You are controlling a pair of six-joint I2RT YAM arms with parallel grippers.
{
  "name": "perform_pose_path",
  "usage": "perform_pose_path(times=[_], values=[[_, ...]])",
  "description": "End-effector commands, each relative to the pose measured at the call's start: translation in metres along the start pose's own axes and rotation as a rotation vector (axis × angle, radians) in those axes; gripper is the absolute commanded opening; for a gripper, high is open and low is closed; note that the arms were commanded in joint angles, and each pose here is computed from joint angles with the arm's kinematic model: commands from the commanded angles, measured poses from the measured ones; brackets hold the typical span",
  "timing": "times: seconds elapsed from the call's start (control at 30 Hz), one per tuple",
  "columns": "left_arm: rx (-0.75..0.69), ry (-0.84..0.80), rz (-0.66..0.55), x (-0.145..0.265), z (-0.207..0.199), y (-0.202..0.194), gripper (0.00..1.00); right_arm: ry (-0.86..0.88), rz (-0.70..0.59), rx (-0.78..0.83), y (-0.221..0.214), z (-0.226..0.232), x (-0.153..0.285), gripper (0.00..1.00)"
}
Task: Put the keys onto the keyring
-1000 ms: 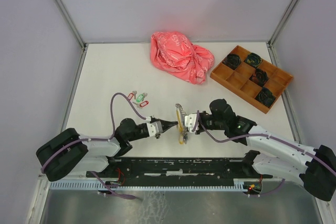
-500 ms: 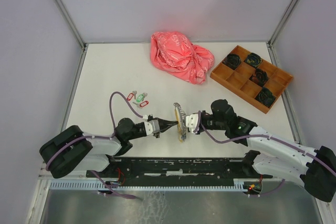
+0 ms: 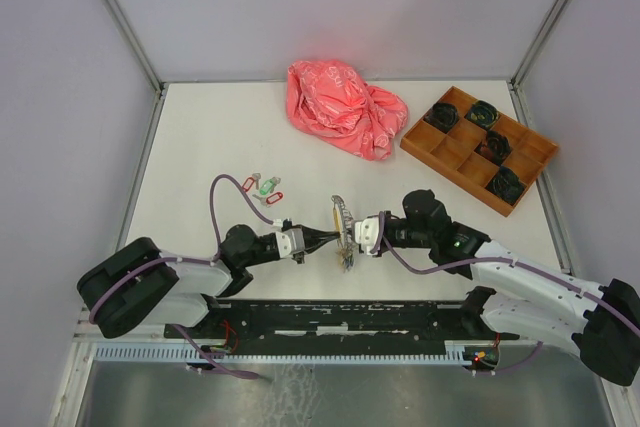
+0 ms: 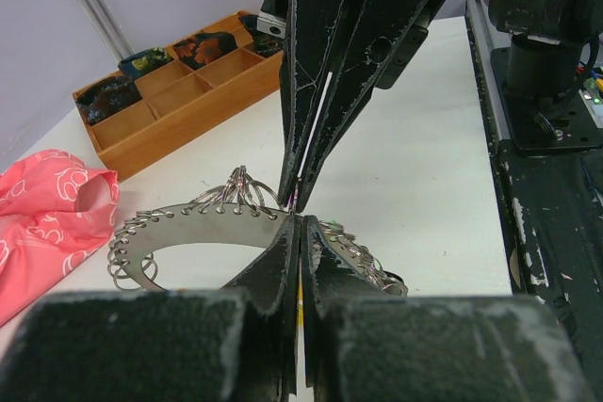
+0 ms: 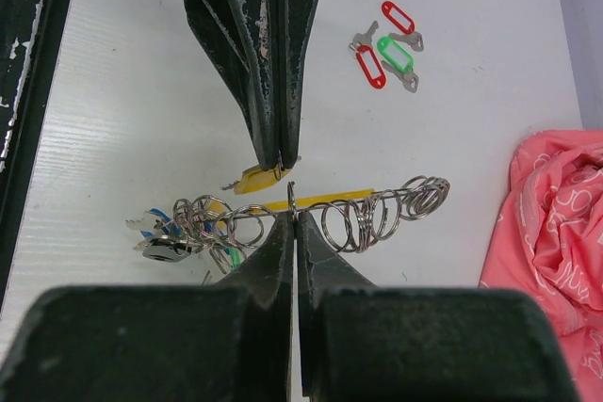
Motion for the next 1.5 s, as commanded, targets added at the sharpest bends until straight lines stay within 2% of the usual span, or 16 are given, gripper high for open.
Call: perform_pose_path(times=[0.0, 1.47], values=[[-0.023, 0.009, -0.077, -0.0043, 0.004, 0.0171, 0.03, -0.045, -0.072, 0.045, 0.0164, -0.013, 0.0016, 0.01], [-0.012, -0.009, -0.071, -0.0113, 0.0057, 0.0169, 0.03, -0.036, -0.084, 0.042, 0.019, -0.0132, 0.0014, 0.01]])
Point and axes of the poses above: each gripper's point midway between its finger pads, its own x axis back along the fingers, its own z axis along the line the jaws close on, y = z × x, the point moved 6 cm from there along x, back along the fingers, and after that the axes turned 10 degrees about x, right-handed, at the moved point
